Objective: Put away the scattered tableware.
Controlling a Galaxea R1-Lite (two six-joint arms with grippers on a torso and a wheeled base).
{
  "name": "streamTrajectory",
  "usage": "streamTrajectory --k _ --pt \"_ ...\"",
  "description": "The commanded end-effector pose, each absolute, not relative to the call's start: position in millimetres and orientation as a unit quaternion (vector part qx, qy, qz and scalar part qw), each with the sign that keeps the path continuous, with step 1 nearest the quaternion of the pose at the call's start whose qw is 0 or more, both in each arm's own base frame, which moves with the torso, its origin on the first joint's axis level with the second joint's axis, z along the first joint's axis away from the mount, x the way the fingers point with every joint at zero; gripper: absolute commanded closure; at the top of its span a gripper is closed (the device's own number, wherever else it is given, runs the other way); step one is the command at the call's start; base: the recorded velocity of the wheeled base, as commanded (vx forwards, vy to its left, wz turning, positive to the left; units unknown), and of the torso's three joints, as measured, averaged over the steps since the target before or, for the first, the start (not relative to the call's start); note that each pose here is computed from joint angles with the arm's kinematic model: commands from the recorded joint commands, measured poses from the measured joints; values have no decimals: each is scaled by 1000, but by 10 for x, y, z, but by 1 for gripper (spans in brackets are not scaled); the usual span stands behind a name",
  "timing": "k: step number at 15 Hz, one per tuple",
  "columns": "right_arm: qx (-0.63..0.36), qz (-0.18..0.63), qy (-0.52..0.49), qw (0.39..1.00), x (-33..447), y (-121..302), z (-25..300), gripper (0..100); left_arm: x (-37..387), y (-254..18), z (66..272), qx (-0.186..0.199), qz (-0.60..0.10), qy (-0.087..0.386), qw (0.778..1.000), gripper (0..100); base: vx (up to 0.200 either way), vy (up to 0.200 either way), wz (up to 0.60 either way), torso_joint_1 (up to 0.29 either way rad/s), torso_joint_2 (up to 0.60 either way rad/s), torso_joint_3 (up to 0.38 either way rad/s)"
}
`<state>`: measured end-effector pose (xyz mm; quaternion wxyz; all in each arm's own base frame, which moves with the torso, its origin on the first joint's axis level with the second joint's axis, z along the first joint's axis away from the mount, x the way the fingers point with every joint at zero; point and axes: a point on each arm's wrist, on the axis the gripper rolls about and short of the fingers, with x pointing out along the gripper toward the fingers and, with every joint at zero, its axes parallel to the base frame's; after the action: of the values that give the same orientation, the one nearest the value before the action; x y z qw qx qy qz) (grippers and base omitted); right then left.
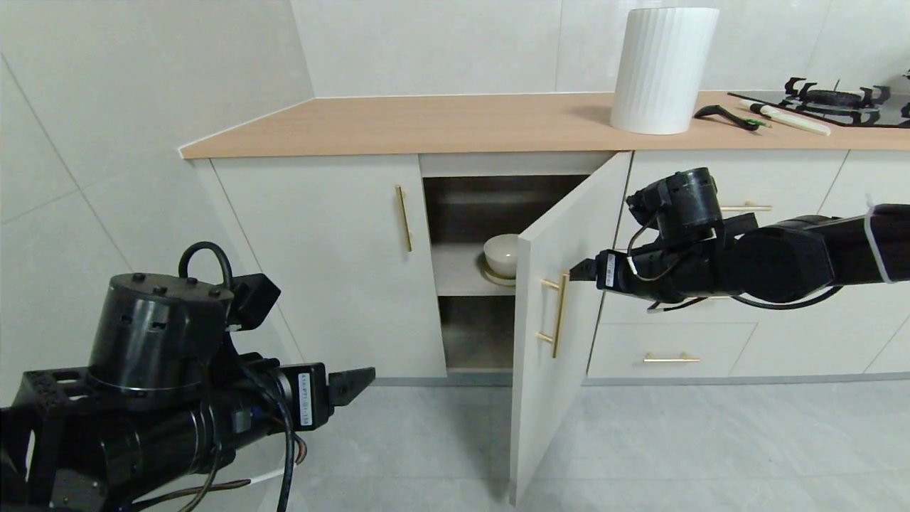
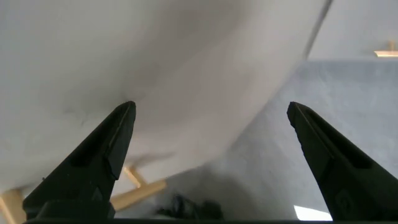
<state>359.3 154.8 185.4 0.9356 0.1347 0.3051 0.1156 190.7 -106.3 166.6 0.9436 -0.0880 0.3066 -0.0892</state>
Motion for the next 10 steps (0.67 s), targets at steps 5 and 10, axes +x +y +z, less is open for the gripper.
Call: streamTrajectory --k 5,10 --pt "146 111 311 933 3680 1601 1703 0 1874 -1083 1671 -84 -95 307 943 0 0 0 0 0 0 0" --pt "158 104 296 936 3762 1646 1631 0 1876 -1084 1668 -84 -95 307 943 0 160 0 0 1 1 5"
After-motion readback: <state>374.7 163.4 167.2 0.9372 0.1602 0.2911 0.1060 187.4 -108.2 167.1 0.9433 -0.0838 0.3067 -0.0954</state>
